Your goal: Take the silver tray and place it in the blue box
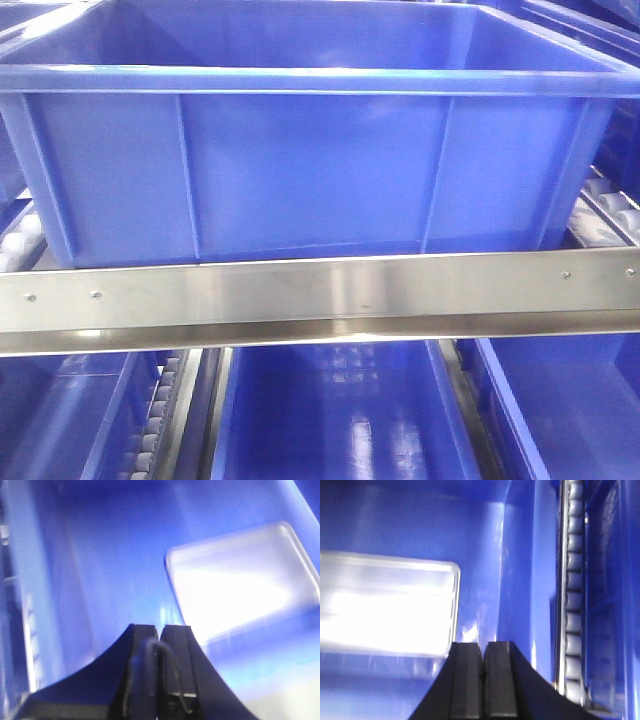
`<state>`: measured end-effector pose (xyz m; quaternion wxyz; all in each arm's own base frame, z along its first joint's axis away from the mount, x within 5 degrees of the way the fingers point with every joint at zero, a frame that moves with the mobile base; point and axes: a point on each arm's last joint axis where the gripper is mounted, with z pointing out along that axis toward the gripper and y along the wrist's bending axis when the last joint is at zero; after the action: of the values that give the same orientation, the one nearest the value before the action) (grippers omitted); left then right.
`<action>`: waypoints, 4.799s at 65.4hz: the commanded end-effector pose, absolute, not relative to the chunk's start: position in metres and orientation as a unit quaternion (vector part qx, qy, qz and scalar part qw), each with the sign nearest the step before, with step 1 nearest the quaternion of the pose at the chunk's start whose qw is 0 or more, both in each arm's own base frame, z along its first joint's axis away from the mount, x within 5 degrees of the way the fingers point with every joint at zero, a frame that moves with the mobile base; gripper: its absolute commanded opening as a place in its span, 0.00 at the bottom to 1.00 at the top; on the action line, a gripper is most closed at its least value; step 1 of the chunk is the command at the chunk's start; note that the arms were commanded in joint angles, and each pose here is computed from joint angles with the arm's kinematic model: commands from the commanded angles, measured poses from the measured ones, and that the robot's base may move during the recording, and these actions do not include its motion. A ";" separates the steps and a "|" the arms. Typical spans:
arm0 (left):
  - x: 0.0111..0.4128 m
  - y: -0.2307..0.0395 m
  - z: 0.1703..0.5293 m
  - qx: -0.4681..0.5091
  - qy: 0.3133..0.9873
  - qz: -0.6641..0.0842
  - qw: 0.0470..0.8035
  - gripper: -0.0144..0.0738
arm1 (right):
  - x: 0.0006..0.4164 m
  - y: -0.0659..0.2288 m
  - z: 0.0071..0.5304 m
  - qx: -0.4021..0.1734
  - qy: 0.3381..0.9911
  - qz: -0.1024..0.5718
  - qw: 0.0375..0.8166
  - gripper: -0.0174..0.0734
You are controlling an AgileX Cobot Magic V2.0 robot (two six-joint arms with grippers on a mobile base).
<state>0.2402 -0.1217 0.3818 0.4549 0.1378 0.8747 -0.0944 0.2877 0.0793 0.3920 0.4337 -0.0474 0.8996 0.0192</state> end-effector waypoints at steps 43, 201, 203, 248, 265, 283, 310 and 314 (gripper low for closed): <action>0.092 -0.043 0.371 0.134 0.732 -0.162 0.648 0.05 | 0.091 0.025 0.327 -0.095 0.723 0.090 0.679 0.25; 0.058 0.005 0.203 -0.058 0.689 -0.003 0.722 0.04 | 0.080 0.021 0.332 -0.091 0.703 0.093 0.699 0.25; 0.058 0.005 0.203 -0.058 0.689 -0.003 0.722 0.04 | 0.080 0.021 0.332 -0.091 0.703 0.093 0.699 0.25; 0.058 -0.007 0.203 0.021 0.693 -0.064 0.718 0.04 | 0.080 0.021 0.332 -0.091 0.703 0.093 0.699 0.25; 0.058 -0.007 0.203 0.021 0.693 -0.064 0.718 0.04 | 0.080 0.021 0.331 -0.091 0.705 0.093 0.698 0.25; 0.058 -0.007 0.203 0.021 0.693 -0.064 0.718 0.04 | 0.080 0.011 0.321 -0.050 0.708 0.052 0.702 0.25; 0.058 -0.007 0.203 0.021 0.693 -0.064 0.718 0.04 | 0.058 0.000 0.219 0.010 0.674 0.016 0.739 0.25; 0.058 -0.007 0.203 0.021 0.693 -0.064 0.718 0.04 | 0.056 0.000 0.207 0.010 0.661 0.016 0.750 0.25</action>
<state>0.0570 -0.0077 0.1941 0.6885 0.0239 0.7220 -0.0646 0.0592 0.0005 0.2004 0.6922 0.0144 0.7212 0.0210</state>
